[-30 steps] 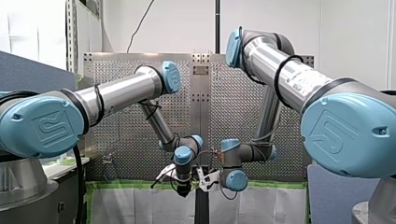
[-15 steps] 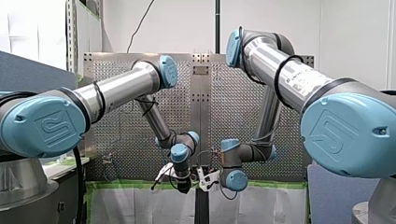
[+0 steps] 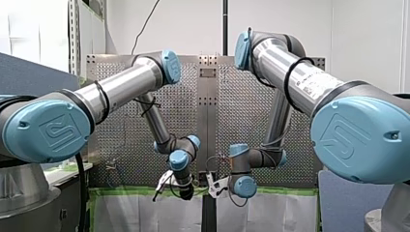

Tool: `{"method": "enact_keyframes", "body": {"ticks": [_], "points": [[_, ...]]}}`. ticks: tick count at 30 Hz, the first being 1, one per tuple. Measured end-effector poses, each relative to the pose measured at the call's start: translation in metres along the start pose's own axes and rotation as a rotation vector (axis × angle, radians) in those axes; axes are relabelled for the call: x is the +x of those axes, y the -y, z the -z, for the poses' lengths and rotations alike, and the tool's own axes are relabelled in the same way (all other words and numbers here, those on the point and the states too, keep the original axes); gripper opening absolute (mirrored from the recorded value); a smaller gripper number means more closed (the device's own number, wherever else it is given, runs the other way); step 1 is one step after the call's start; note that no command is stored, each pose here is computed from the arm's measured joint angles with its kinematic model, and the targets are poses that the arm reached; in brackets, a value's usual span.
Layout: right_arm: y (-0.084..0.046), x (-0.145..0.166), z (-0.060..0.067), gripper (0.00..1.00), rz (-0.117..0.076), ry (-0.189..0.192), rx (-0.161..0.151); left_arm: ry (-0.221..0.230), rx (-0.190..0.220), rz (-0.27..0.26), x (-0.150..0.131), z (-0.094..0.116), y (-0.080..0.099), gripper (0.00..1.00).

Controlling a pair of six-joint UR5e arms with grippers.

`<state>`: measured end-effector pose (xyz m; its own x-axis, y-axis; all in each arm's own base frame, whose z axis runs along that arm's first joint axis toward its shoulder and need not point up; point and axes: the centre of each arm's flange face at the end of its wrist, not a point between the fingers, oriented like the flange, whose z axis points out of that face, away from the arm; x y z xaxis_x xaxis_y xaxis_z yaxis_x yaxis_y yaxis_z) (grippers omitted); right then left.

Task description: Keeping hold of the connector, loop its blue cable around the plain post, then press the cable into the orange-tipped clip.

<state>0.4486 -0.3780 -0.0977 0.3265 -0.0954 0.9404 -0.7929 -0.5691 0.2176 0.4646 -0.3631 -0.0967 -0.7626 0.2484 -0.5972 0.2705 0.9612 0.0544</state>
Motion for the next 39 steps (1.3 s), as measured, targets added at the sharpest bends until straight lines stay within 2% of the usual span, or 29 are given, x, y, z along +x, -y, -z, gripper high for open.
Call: {"method": "enact_keyframes", "body": {"ticks": [6,14,19,23,33,36,39], "points": [[-0.007,0.000,0.005,0.00,-0.007,0.018,-0.039,0.034,-0.014,0.003,0.008,0.011,-0.002,0.00],[-0.019,0.023,0.015,0.00,-0.055,-0.010,-0.063,0.110,-0.063,0.013,0.000,0.036,-0.008,0.00],[-0.030,0.043,0.019,0.00,-0.093,-0.029,-0.079,0.160,-0.073,0.019,-0.004,0.053,-0.008,0.00],[-0.041,0.059,0.018,0.00,-0.108,-0.043,-0.096,0.192,-0.075,0.025,-0.005,0.065,-0.008,0.00],[-0.065,0.063,0.013,0.00,-0.120,-0.043,-0.133,0.277,-0.062,0.055,-0.013,0.068,-0.006,0.00],[-0.072,0.061,0.012,0.00,-0.116,-0.037,-0.143,0.306,-0.056,0.067,-0.017,0.066,-0.005,0.00],[-0.077,0.058,0.013,0.00,-0.102,-0.025,-0.150,0.337,-0.052,0.075,-0.024,0.063,-0.004,0.00]]}}
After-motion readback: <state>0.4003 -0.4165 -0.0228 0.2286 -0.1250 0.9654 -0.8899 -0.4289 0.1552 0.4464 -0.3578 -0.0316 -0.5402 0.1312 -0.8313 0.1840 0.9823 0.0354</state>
